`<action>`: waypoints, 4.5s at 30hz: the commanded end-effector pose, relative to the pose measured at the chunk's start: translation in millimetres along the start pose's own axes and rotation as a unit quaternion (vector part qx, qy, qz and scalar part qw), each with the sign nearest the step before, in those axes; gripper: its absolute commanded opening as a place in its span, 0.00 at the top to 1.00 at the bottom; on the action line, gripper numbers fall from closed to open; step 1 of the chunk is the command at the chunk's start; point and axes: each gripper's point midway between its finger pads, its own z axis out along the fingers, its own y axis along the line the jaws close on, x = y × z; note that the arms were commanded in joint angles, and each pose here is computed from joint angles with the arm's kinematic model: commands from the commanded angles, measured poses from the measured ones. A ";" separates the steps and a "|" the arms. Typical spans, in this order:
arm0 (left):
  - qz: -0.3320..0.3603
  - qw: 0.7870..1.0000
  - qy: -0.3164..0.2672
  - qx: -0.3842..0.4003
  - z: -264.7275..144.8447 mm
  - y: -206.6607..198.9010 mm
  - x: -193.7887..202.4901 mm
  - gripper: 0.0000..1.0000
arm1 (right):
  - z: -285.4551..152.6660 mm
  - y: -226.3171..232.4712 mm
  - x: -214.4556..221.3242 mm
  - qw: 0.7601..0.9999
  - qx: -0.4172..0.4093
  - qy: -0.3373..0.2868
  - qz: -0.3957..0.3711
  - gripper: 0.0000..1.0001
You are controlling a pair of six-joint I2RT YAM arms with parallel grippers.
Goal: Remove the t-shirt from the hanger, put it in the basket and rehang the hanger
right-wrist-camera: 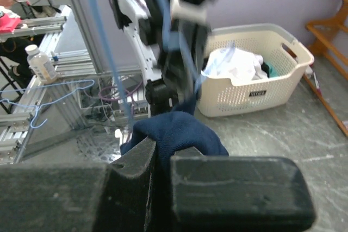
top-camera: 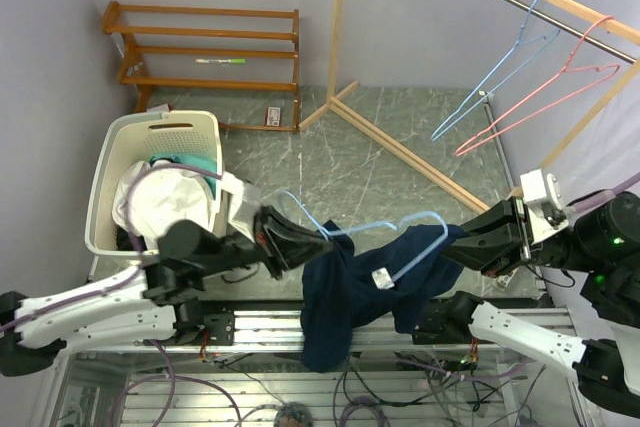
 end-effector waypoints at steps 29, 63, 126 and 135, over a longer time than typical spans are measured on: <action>0.291 0.821 0.354 -0.341 -49.2 105.4 -43.5 0.93 | 16.3 -49.5 61.9 0.980 0.098 0.155 0.081 0.42; 0.280 0.891 0.297 -0.202 -12.7 43.2 -75.1 0.93 | 81.5 -92.7 121.0 0.958 0.077 0.256 0.104 0.96; 0.184 0.902 0.145 -0.362 -123.3 91.1 -34.7 0.49 | 5.7 -453.9 -26.5 0.731 0.678 -0.050 0.058 1.00; 0.184 0.901 0.159 -0.359 -120.0 93.1 -27.7 0.42 | 11.2 -429.5 -11.1 0.763 0.640 -0.034 0.078 0.39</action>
